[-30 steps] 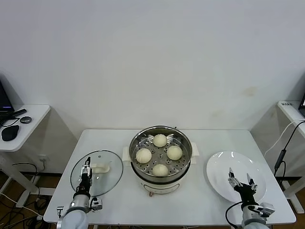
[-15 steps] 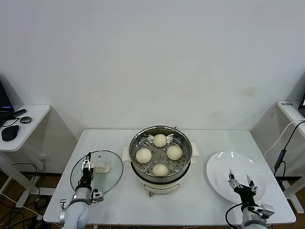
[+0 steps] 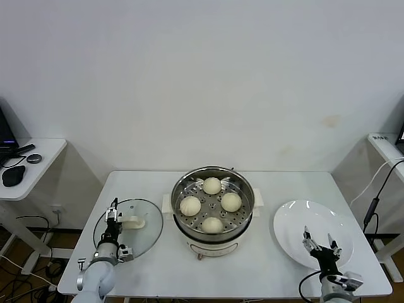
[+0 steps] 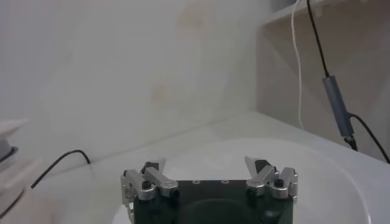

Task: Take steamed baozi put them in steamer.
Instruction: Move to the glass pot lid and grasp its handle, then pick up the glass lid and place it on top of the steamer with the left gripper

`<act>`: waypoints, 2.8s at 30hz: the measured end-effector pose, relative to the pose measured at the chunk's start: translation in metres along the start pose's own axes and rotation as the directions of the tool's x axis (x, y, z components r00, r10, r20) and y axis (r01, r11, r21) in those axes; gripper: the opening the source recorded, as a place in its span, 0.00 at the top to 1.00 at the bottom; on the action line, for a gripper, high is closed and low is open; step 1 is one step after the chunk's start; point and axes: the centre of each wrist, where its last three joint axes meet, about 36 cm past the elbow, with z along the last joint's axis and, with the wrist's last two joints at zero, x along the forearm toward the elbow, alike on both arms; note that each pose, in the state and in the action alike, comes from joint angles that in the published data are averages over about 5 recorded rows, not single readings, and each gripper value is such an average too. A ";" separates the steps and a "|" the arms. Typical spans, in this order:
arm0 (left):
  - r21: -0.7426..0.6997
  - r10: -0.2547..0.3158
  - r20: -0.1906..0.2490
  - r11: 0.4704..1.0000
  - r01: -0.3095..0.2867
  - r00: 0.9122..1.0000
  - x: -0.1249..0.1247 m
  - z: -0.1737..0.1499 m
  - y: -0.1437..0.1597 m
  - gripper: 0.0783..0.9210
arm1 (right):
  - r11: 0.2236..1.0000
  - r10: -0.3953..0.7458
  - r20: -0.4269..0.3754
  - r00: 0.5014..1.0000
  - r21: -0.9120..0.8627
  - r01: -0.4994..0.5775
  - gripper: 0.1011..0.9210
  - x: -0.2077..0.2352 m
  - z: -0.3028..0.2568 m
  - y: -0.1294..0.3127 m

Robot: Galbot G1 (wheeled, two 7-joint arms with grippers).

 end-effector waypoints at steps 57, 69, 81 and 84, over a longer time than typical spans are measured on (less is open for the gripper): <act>0.095 -0.087 -0.430 0.985 0.141 0.899 0.058 -0.087 0.145 0.88 | 0.998 -0.057 0.000 0.998 0.027 0.057 0.12 -0.013 -0.015 0.023; 0.142 -0.101 -0.323 0.978 0.153 0.941 0.081 -0.150 0.179 0.88 | 0.998 -0.047 -0.020 0.999 0.035 0.047 0.12 -0.012 -0.007 0.023; 0.203 -0.094 -0.097 0.973 0.112 0.991 0.095 -0.229 0.201 0.88 | 0.998 -0.026 -0.025 0.999 0.054 0.027 0.12 -0.004 -0.005 0.020; 0.204 -0.100 -0.039 0.973 0.106 0.994 0.097 -0.248 0.204 0.88 | 0.998 -0.027 -0.026 0.999 0.056 0.028 0.12 -0.003 -0.005 0.021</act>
